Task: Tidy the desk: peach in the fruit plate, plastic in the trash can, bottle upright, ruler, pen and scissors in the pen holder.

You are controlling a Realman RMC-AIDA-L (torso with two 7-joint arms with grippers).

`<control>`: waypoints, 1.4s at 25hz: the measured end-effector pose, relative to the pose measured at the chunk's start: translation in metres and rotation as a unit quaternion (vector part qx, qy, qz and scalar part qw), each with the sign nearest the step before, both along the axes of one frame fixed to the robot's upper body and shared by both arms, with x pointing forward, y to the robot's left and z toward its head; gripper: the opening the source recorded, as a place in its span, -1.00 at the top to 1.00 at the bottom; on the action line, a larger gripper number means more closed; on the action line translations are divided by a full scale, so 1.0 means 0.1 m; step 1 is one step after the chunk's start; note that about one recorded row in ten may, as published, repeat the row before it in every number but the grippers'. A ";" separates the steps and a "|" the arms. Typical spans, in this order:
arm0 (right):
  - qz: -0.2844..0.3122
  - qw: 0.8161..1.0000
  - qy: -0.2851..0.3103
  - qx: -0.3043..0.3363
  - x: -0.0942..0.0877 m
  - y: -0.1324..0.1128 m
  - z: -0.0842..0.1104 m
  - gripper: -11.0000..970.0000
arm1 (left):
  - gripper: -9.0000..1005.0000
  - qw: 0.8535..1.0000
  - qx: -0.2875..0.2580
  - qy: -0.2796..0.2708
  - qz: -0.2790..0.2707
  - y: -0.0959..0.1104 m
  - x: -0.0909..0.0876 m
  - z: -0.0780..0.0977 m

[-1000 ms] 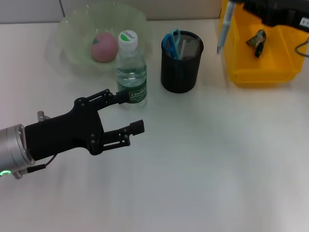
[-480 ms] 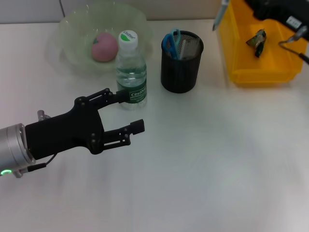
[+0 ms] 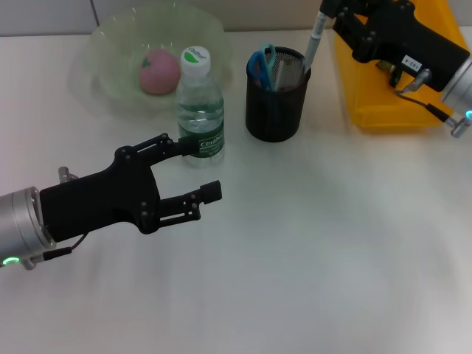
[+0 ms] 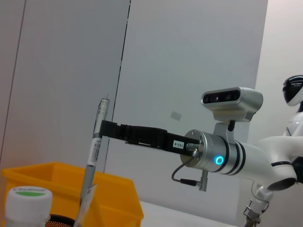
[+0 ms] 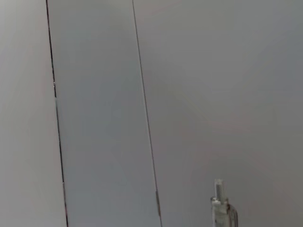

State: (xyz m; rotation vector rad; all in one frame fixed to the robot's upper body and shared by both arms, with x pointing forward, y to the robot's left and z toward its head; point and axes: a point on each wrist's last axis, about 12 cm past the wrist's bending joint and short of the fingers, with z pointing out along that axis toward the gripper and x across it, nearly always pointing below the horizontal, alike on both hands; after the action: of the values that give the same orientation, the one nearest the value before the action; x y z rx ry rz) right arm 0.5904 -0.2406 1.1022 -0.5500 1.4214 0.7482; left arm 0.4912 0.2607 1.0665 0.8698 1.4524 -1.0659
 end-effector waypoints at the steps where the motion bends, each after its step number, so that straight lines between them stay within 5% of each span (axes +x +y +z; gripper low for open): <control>1: 0.002 1.000 0.003 -0.001 0.00 0.03 -0.02 0.56 | -0.62 1.000 0.000 -0.001 0.000 0.00 0.01 0.00; 30: -0.022 0.999 0.033 -0.022 0.11 0.16 -0.14 0.50 | -0.62 1.000 0.002 -0.004 -0.002 -0.02 0.04 0.02; 35: -0.022 0.999 0.031 -0.023 0.12 0.16 -0.13 0.27 | -0.62 1.000 0.002 -0.004 -0.002 -0.02 0.04 0.02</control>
State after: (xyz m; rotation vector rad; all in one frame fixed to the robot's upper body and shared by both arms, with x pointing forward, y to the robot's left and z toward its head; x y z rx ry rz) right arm 0.6024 -0.2246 1.0892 -0.5332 1.5069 0.7052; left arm 0.4954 0.2585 1.0684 0.8788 1.4477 -1.0613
